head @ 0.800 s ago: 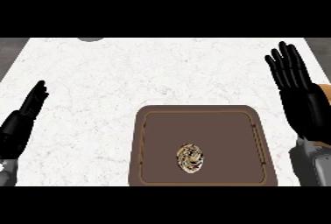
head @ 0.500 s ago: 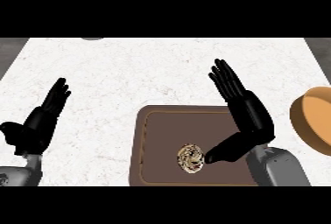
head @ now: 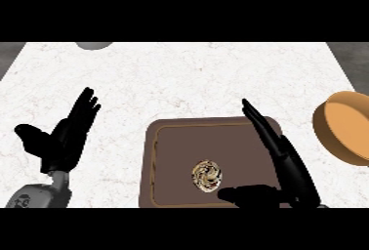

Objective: Pick the cupcake from the tray and place it in the pot

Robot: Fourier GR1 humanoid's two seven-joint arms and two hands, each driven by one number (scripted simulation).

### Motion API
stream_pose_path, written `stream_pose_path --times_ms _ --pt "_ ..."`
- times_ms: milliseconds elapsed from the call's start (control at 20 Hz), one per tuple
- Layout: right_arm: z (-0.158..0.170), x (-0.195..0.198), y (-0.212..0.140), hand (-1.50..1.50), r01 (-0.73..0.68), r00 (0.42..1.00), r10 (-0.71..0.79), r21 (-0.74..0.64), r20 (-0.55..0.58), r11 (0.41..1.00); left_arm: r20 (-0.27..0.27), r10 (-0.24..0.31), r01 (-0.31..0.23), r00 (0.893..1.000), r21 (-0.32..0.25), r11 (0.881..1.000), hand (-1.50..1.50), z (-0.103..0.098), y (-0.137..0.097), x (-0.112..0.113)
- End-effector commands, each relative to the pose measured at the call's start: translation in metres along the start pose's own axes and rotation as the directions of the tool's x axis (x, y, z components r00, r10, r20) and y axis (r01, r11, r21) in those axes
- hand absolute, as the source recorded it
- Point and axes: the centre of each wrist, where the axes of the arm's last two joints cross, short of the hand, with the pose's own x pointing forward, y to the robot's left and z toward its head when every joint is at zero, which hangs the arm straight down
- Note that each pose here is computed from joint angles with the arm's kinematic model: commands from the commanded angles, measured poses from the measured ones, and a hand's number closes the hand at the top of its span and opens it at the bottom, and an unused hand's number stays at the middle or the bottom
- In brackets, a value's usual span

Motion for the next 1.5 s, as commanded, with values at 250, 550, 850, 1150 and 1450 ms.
stream_pose_path --times_ms 250,550,850,1150,1450 --pt "0.033 0.083 -0.041 -1.50 -0.348 0.926 0.365 0.158 -0.095 0.924 -0.025 0.001 -0.001 1.000 -0.017 1.000 0.00 0.003 -0.012 0.022" --pt "0.029 0.120 -0.050 -1.50 -0.444 0.825 0.537 0.385 -0.177 0.809 -0.012 0.014 -0.015 1.000 -0.040 0.999 0.00 0.002 -0.023 0.029" --pt "0.020 0.142 -0.032 -1.50 -0.408 0.753 0.590 0.496 -0.291 0.766 0.000 0.013 -0.013 1.000 -0.022 1.000 0.00 0.004 0.003 0.034" --pt "-0.025 0.138 -0.007 -1.50 -0.368 0.723 0.584 0.511 -0.368 0.777 -0.018 0.022 -0.023 1.000 -0.045 0.999 0.00 0.011 -0.027 0.025" --pt "-0.015 0.114 0.005 -1.50 -0.345 0.644 0.654 0.612 -0.398 0.712 0.005 0.017 -0.017 1.000 -0.006 1.000 0.00 -0.006 -0.012 0.026"
